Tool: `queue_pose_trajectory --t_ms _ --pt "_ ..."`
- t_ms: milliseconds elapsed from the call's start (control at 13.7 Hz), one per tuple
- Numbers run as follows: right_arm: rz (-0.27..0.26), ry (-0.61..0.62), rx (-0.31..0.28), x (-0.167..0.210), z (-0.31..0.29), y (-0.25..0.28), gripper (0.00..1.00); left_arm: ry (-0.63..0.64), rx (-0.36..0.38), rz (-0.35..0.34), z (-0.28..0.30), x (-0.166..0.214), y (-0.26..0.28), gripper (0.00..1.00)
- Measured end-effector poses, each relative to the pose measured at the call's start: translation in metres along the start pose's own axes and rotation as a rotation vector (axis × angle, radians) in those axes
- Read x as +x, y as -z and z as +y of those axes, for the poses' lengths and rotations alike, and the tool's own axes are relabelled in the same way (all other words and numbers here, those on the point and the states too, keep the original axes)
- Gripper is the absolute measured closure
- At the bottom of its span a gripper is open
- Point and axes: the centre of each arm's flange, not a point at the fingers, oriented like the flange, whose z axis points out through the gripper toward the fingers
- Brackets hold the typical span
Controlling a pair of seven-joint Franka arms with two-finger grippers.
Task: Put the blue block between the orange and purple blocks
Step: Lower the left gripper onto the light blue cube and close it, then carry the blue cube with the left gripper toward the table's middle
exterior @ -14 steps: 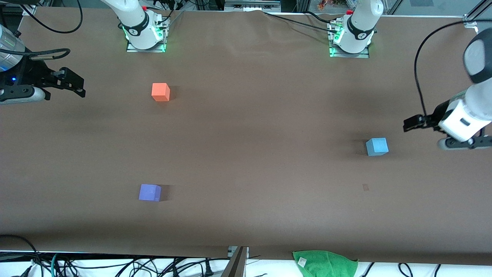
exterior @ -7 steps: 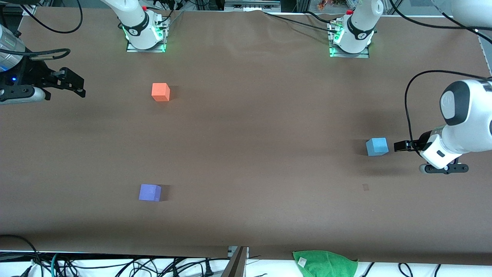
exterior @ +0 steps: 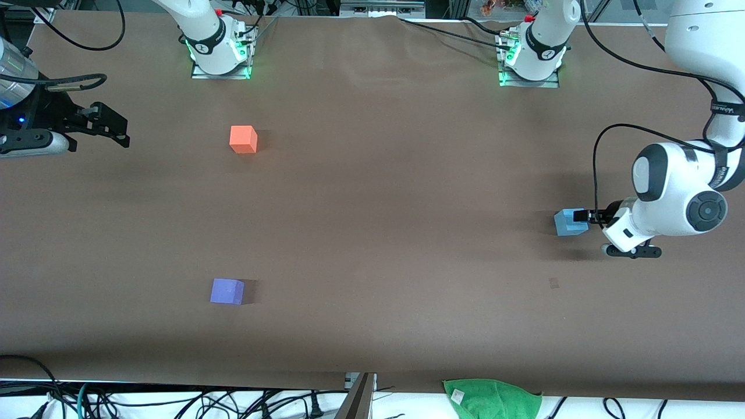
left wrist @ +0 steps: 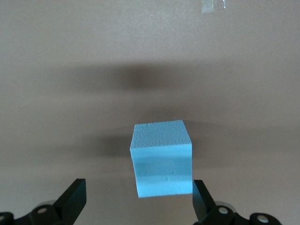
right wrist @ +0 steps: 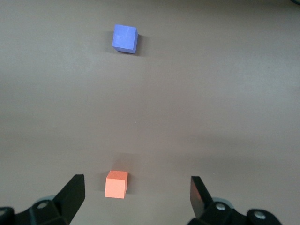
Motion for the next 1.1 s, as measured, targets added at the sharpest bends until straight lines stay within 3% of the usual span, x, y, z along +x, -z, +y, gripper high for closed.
queue_pose_trajectory --t_ms 511,584,803,1096 --pt "-0.001 0.001 0.000 0.000 -0.001 0.000 0.01 -0.031 -0.005 0.048 0.017 -0.006 -0.044 0.00" --pt "-0.001 0.003 0.000 0.000 -0.002 0.000 0.01 -0.031 -0.005 0.059 0.017 -0.006 -0.051 0.07" --pt "0.000 0.006 0.000 0.000 -0.004 0.000 0.00 -0.032 -0.006 0.069 0.018 -0.006 -0.064 0.40" --pt "0.002 0.006 0.000 0.000 -0.003 0.000 0.01 -0.042 -0.008 0.065 0.024 -0.003 -0.045 0.43"
